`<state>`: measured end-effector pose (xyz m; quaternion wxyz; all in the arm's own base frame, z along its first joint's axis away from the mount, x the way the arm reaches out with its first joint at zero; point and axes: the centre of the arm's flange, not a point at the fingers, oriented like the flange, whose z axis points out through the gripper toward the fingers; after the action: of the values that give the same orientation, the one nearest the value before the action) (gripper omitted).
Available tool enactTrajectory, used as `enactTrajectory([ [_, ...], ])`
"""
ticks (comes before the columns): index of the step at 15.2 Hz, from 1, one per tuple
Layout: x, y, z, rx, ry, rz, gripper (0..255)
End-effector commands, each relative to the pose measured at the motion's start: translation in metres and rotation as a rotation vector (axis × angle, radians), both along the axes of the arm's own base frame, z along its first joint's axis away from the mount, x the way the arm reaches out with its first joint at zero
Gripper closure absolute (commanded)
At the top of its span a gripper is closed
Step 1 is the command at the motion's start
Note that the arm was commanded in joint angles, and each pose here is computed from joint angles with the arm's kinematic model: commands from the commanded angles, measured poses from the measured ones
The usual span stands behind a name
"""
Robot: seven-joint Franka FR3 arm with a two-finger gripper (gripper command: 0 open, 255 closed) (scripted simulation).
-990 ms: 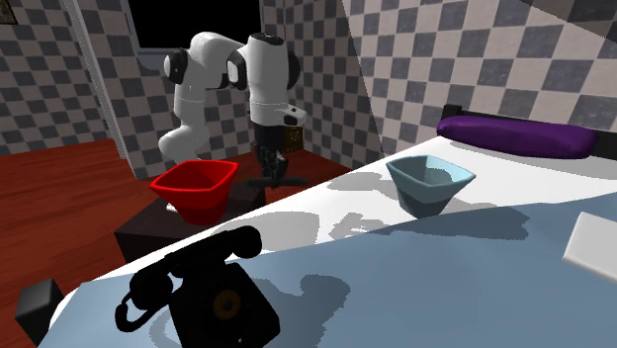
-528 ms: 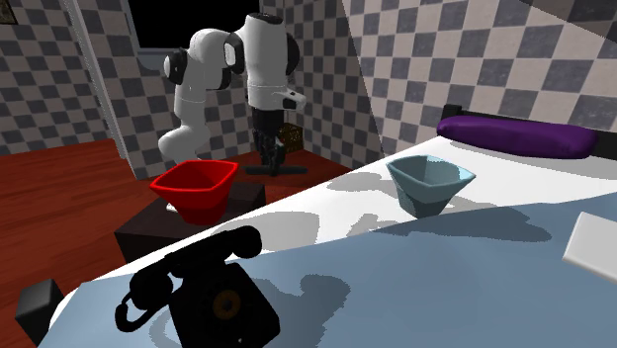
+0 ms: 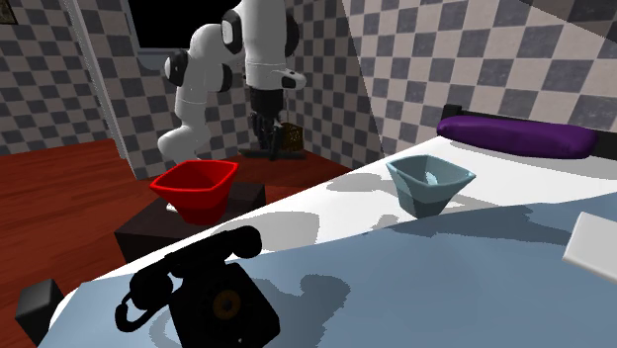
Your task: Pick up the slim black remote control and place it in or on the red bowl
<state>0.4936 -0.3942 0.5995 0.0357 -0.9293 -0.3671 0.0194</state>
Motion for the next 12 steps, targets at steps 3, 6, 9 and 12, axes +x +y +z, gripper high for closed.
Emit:
enactTrajectory([
  [3, 0.0, 0.0, 0.021, 0.0, 0.0, 0.0, 255],
  [6, -0.026, -0.004, 0.021, 0.0, 0.0, 0.0, 255],
  [9, -0.065, -0.01, 0.019, 0.0, 0.0, 0.0, 255],
  [12, -0.104, -0.016, 0.017, 0.0, 0.0, 0.0, 255],
])
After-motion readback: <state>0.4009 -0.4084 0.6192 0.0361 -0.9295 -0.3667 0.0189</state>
